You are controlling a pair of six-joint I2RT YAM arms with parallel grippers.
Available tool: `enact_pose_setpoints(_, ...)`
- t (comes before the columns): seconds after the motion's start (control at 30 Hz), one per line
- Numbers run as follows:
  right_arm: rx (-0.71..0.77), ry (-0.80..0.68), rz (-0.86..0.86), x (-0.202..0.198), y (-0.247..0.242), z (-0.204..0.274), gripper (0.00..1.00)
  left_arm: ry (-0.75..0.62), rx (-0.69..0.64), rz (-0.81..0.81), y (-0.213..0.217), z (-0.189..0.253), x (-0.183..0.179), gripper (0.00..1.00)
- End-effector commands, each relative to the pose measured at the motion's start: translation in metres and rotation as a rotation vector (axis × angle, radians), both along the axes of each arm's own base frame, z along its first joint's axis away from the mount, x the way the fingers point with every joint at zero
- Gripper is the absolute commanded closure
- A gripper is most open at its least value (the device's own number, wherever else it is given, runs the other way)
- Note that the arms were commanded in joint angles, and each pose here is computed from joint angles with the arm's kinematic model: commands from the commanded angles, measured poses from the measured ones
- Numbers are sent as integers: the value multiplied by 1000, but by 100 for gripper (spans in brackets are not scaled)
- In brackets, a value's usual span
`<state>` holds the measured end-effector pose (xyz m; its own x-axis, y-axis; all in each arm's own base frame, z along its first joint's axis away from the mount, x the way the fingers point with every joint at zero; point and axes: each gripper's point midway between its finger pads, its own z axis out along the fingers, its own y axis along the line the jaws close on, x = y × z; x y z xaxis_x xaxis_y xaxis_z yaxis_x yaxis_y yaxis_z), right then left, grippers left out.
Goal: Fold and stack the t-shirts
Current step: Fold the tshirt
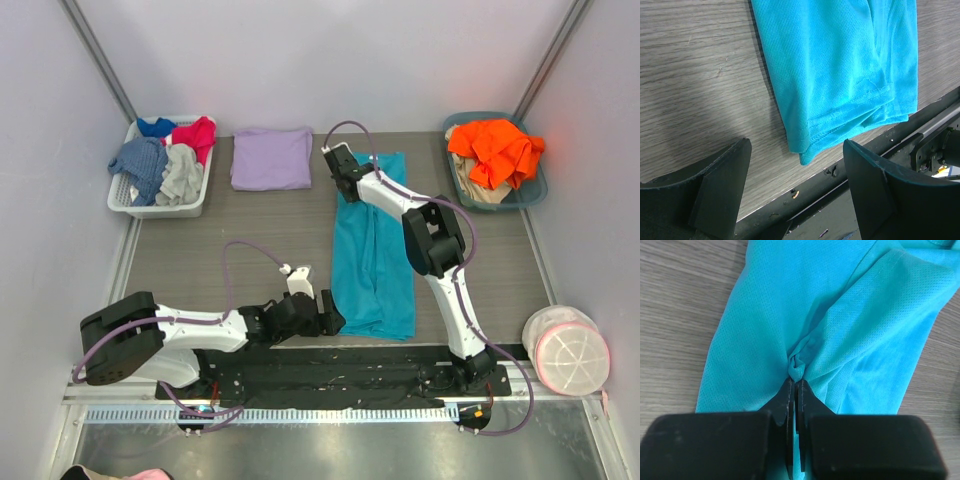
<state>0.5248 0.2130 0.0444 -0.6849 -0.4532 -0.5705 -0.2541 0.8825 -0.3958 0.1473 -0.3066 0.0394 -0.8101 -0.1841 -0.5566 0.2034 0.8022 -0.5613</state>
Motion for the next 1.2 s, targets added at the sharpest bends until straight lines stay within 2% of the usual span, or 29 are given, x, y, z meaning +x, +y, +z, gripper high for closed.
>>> enact_pose_setpoints(0.0,11,-113,-71,13,-3,33,98,29,99,4,21,-24,-7,20)
enact_pose_setpoints(0.4,59,-214,-293,9,-33,48,99,26,98,9,25,-22,-7,20)
enact_pose_setpoints(0.63,102,-230,-341,3,-35,50,99,28,101,13,28,-23,-8,20)
enact_pose_setpoints(0.73,110,-232,-337,5,-34,53,86,29,101,16,30,-24,-9,20)
enact_pose_setpoints(1.07,111,-231,-321,8,-32,54,80,28,99,22,31,-23,-8,20)
enact_pose_setpoints(1.17,105,-225,-320,10,-35,52,74,28,101,21,31,-24,-8,20)
